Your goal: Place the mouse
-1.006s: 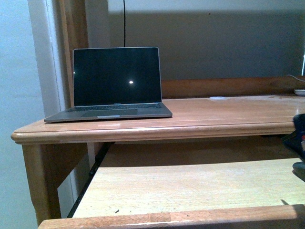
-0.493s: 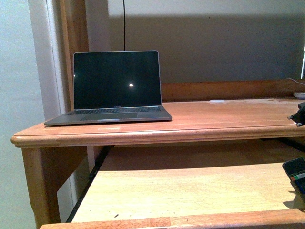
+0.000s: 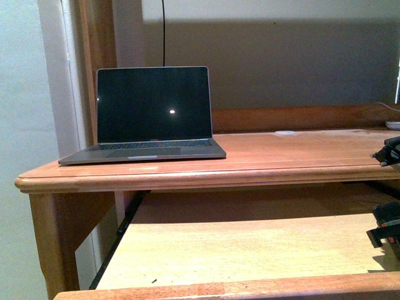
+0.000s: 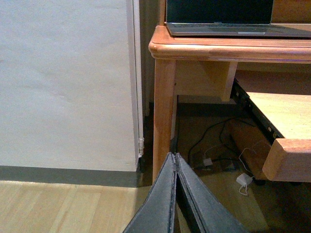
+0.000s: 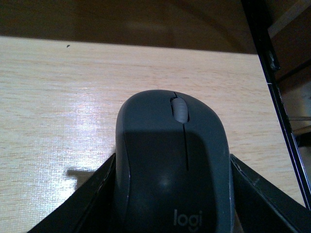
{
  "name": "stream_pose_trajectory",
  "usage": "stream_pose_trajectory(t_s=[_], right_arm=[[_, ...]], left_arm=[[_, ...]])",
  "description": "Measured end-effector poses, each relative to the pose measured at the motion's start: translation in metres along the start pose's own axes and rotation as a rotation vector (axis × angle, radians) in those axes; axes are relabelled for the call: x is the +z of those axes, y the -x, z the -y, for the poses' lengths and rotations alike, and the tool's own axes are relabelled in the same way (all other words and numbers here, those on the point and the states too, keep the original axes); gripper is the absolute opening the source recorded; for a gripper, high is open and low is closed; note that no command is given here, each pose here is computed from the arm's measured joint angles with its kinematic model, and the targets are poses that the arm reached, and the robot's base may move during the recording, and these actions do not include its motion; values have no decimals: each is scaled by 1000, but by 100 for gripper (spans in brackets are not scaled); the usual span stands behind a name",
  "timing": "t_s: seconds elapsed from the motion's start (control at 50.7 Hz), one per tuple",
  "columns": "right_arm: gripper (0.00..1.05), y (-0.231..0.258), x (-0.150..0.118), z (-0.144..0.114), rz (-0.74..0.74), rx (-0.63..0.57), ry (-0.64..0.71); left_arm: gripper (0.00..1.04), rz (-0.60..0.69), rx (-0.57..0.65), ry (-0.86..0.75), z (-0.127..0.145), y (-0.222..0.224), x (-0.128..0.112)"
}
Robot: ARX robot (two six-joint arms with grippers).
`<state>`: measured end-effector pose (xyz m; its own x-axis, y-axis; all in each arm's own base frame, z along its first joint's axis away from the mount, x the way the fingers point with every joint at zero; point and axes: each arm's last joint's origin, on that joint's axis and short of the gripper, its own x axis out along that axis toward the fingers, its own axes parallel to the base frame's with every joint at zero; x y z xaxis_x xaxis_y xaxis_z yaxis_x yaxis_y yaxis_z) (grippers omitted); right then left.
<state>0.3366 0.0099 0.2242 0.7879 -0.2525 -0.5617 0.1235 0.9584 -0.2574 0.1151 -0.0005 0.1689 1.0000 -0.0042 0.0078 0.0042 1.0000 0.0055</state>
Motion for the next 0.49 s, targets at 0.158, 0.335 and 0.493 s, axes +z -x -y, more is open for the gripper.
stream_pose_trajectory(t_s=[0.158, 0.335, 0.493], right_arm=[[56, 6, 2, 6, 3, 22, -32], [56, 38, 26, 11, 53, 76, -89], [56, 71, 90, -3, 195, 106, -141]], left_arm=[[3, 0, 0, 0, 0, 3, 0], [3, 0, 0, 0, 0, 6, 0], [3, -8, 0, 0, 0, 17, -3]])
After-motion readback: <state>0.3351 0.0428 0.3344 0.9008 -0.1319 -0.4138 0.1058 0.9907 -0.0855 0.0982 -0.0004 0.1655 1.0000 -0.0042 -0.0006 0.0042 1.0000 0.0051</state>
